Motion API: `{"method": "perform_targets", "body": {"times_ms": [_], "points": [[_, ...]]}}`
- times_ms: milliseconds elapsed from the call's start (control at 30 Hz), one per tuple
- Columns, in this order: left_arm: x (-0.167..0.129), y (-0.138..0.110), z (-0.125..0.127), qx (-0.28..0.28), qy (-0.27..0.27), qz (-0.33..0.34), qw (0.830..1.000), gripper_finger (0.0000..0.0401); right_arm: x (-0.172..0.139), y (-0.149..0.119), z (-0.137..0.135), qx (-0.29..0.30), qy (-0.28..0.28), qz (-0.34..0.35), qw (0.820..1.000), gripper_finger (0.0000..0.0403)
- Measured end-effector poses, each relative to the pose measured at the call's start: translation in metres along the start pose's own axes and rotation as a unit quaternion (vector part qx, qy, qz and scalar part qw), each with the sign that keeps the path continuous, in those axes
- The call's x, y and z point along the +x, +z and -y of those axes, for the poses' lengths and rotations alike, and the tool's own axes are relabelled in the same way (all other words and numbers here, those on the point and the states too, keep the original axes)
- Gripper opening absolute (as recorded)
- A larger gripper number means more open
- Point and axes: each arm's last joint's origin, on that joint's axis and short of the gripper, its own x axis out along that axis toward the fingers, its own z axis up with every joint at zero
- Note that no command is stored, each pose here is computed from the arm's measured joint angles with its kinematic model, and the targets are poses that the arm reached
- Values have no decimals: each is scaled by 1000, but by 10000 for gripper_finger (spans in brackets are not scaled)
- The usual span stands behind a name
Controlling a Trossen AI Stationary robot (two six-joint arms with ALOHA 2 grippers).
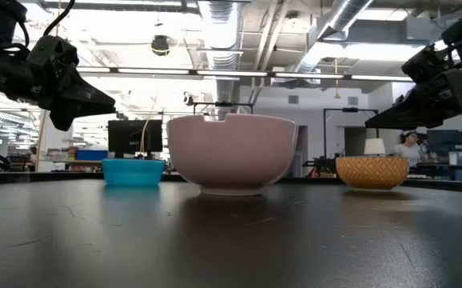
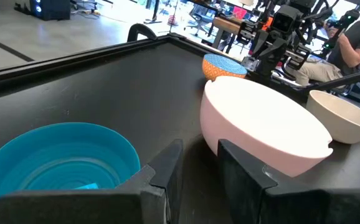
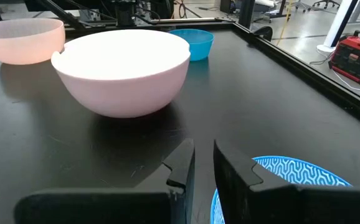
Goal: Nest bowls inside each other
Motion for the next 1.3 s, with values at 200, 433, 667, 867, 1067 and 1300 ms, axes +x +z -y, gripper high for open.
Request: {"method": "perform_targets", "body": {"times_ms": [200, 433, 667, 867, 1067, 1300], "points": [[0, 0, 0, 0, 0, 0, 1000, 88, 0, 3, 0, 2, 0, 15, 1000, 75], [0, 1, 0, -24, 1, 5, 1000, 88, -7, 37, -1, 83, 18, 191, 978, 75], [0, 5, 0, -31, 23, 36, 999, 88, -16, 65, 0, 162, 46, 269, 948, 75], [0, 8, 1, 17, 20, 49, 998, 88, -1, 102, -9, 146, 68, 240, 957, 75], [0, 8, 3, 42, -9, 40, 998, 88, 57, 148, -42, 69, 91, 168, 979, 75], [0, 7, 3, 46, -15, 37, 998, 88, 147, 203, -105, -38, 127, 102, 986, 77]]}}
